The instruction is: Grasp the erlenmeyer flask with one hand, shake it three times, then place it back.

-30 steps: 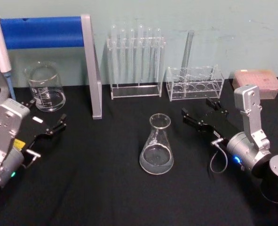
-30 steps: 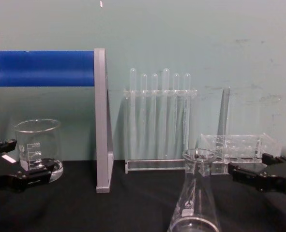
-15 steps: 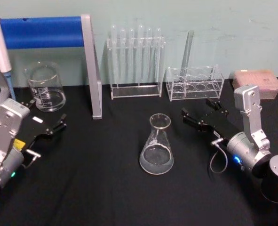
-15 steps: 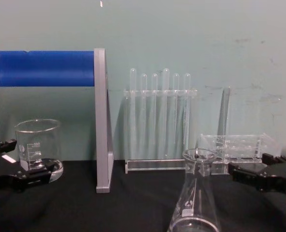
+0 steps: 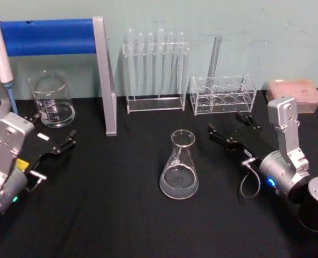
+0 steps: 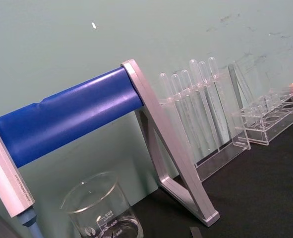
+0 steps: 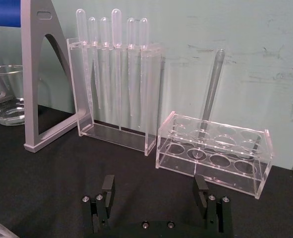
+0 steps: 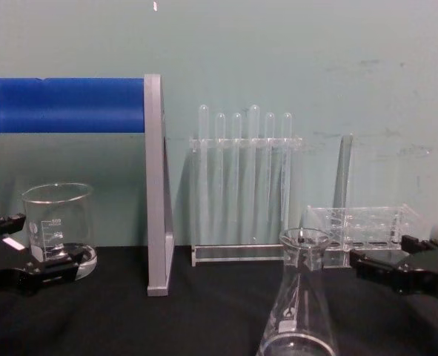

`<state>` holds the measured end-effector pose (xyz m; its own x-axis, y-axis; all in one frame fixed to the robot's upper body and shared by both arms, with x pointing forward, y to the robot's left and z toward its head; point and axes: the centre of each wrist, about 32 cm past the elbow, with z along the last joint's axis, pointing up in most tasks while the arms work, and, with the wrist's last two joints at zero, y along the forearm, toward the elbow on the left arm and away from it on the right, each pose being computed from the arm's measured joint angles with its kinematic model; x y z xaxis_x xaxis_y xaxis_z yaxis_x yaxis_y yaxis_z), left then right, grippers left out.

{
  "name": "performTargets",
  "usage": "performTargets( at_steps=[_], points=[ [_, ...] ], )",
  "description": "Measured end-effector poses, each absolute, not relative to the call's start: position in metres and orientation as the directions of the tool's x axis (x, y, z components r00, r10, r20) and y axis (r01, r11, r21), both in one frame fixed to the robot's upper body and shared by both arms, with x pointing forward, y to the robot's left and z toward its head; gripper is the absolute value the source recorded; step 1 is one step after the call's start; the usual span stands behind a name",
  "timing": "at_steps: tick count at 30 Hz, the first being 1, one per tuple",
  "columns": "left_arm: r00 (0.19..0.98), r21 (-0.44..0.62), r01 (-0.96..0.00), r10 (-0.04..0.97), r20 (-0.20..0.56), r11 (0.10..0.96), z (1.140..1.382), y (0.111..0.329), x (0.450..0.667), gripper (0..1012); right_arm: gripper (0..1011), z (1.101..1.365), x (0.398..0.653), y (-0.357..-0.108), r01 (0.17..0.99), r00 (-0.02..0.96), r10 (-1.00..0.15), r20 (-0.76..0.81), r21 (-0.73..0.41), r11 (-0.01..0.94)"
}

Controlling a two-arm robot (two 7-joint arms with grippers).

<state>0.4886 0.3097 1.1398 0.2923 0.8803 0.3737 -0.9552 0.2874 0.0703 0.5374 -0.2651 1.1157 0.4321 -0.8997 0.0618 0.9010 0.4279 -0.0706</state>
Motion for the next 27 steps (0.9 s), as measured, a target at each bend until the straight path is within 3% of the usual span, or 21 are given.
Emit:
performTargets(
  at_steps=[27],
  points=[
    [0.292, 0.070, -0.955, 0.880, 0.374, 0.287, 1.1398, 0.3097, 0.4886, 1001, 1002, 1.1157, 0.5374, -0.2650, 0.901, 0.432, -0.900, 0.062, -0.071, 0.428]
  ],
)
